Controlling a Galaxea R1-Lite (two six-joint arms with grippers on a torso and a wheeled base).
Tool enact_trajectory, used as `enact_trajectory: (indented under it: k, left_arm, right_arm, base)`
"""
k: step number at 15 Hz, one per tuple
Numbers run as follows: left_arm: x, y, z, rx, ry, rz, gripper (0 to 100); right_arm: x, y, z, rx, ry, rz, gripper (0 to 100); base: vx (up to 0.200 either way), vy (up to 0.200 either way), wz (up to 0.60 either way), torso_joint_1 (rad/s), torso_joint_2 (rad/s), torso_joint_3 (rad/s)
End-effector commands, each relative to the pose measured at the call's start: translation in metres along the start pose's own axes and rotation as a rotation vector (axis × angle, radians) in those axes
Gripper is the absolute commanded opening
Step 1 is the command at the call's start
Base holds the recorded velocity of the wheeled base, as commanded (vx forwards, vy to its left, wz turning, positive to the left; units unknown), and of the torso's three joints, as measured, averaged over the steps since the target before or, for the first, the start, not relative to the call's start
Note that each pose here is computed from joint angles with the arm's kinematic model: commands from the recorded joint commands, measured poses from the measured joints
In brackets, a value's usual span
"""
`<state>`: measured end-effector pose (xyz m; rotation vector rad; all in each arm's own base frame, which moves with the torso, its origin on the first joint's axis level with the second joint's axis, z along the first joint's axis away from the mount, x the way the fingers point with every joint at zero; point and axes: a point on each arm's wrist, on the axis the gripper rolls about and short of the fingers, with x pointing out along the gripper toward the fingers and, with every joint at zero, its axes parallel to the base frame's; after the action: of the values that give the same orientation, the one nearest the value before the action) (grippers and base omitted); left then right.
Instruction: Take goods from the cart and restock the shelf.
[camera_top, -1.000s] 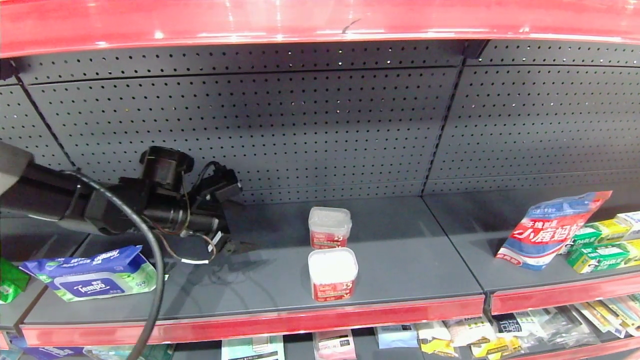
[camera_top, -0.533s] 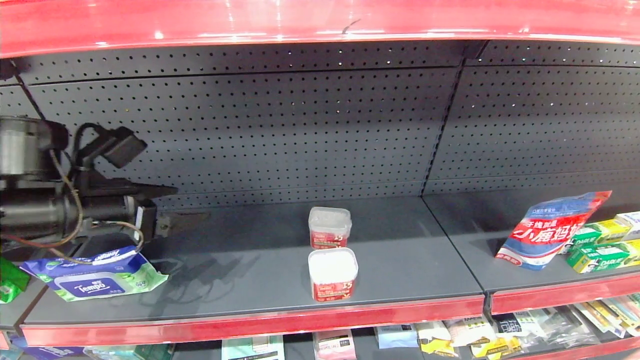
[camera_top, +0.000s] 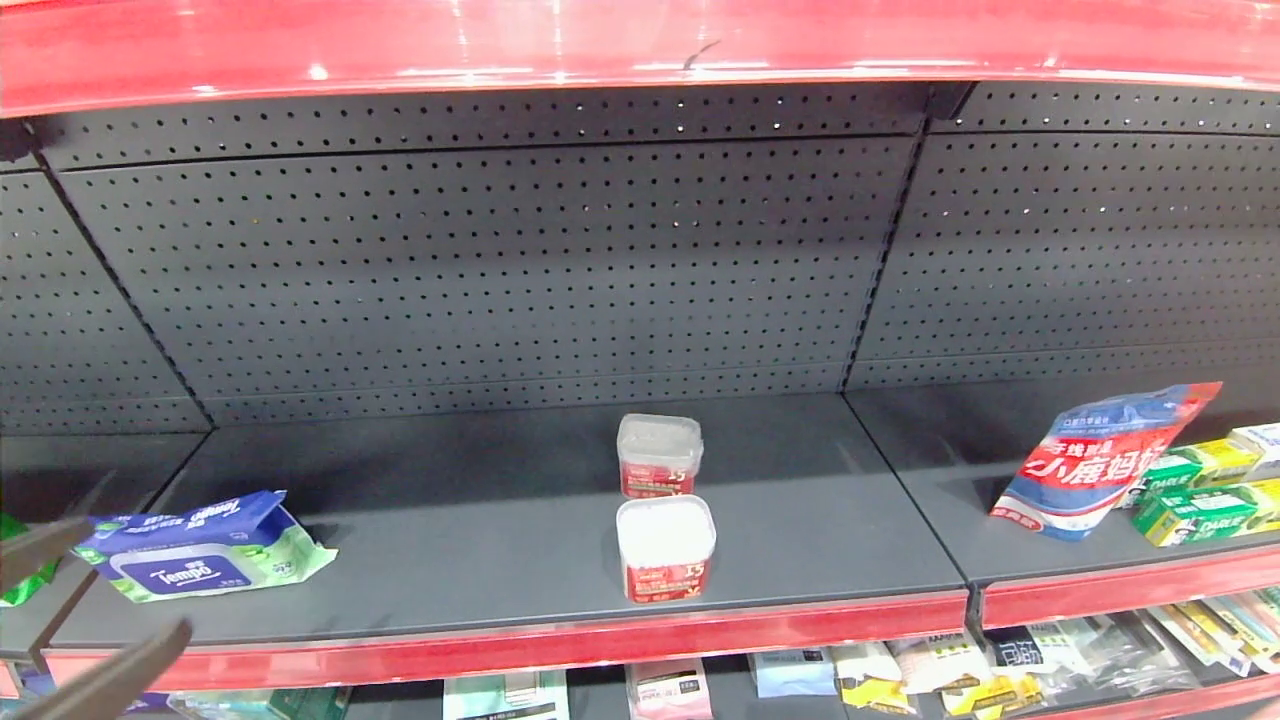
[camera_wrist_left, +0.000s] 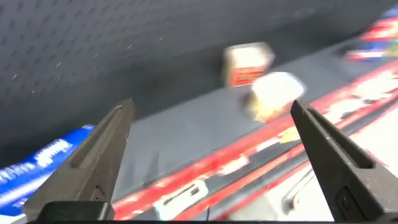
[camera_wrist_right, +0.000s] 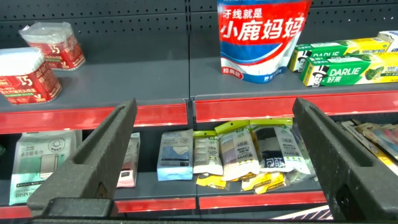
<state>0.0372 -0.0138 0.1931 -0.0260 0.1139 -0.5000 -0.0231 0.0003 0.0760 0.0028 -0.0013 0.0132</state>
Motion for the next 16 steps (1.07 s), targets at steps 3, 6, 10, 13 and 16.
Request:
enact_trajectory:
  k: [3, 6, 10, 13, 16]
  left_arm:
    - [-0.054, -0.005, -0.116, -0.006, -0.114, 0.160, 100]
    - [-0.053, -0.004, -0.116, -0.015, -0.121, 0.202, 100]
    - [-0.052, 0.002, -0.119, -0.134, -0.186, 0.433, 100]
    - [-0.053, 0.004, -0.119, -0.111, -0.192, 0.549, 100]
    - [-0.048, 0.005, -0.117, -0.025, -0.102, 0.580, 100]
  right_arm:
    - [0.000, 0.000, 0.000, 0.002, 0.001, 0.001, 100]
    - [0.000, 0.000, 0.000, 0.002, 0.001, 0.001, 100]
    - [0.000, 0.000, 0.000, 0.002, 0.001, 0.001, 100]
    - [0.000, 0.000, 0.000, 0.002, 0.001, 0.001, 100]
    - [0.000, 0.000, 0.000, 0.002, 0.001, 0.001, 100]
  base:
    - [0.000, 0.000, 0.00, 0.000, 0.00, 0.000]
    - [0.000, 0.000, 0.00, 0.000, 0.00, 0.000]
    - [0.000, 0.000, 0.00, 0.000, 0.00, 0.000]
    - [0.000, 0.000, 0.00, 0.000, 0.00, 0.000]
    - [0.000, 0.000, 0.00, 0.000, 0.00, 0.000]
